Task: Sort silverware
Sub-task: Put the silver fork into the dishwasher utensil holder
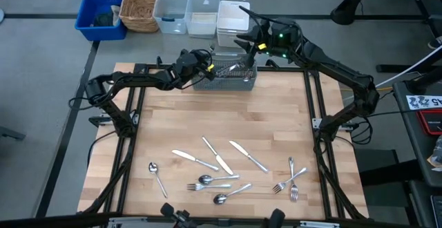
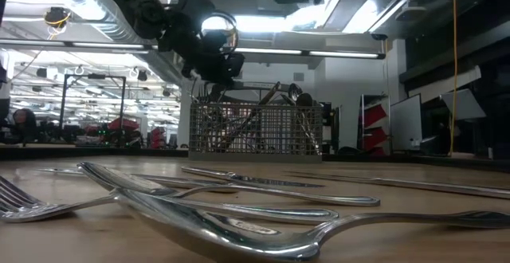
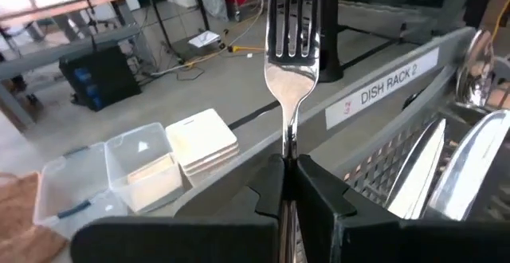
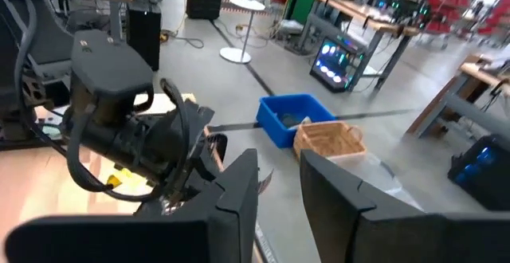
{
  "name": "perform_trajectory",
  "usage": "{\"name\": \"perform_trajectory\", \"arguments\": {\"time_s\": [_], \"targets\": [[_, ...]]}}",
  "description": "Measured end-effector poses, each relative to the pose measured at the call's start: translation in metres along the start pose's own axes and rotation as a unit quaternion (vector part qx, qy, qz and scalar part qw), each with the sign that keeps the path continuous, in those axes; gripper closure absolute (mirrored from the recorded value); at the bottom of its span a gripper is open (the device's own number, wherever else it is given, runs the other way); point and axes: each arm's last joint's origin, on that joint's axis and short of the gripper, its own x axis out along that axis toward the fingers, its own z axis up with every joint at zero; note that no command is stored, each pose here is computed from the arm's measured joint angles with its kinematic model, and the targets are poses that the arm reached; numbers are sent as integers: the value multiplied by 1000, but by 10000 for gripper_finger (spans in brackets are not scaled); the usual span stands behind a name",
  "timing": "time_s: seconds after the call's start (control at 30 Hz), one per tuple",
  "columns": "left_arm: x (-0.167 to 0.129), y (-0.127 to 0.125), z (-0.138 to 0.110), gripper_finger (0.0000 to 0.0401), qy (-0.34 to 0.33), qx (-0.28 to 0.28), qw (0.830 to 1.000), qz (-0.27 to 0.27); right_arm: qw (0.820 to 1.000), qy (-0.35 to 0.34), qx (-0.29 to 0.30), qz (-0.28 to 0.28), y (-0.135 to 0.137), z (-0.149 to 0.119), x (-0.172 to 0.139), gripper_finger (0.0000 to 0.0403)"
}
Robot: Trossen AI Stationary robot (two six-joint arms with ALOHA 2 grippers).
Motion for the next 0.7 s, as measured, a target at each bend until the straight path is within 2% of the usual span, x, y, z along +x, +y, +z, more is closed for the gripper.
{"name": "perform_trajectory", "arguments": {"time_s": [0.2, 0.37, 0.53, 0.7], "targets": [[1, 1, 0, 394, -3, 48, 999, -5, 1000, -13, -17, -17, -2, 8, -14, 306], [0, 3, -14, 388, -1, 57, 998, -32, 999, -19, -19, -27, -3, 13, -22, 306], [-3, 5, -29, 387, 16, 34, 999, -33, 999, -23, -30, -33, -3, 14, -25, 306], [-5, 2, -31, 371, 23, 64, 997, -38, 999, -20, -31, -38, -4, 14, -25, 306]]}}
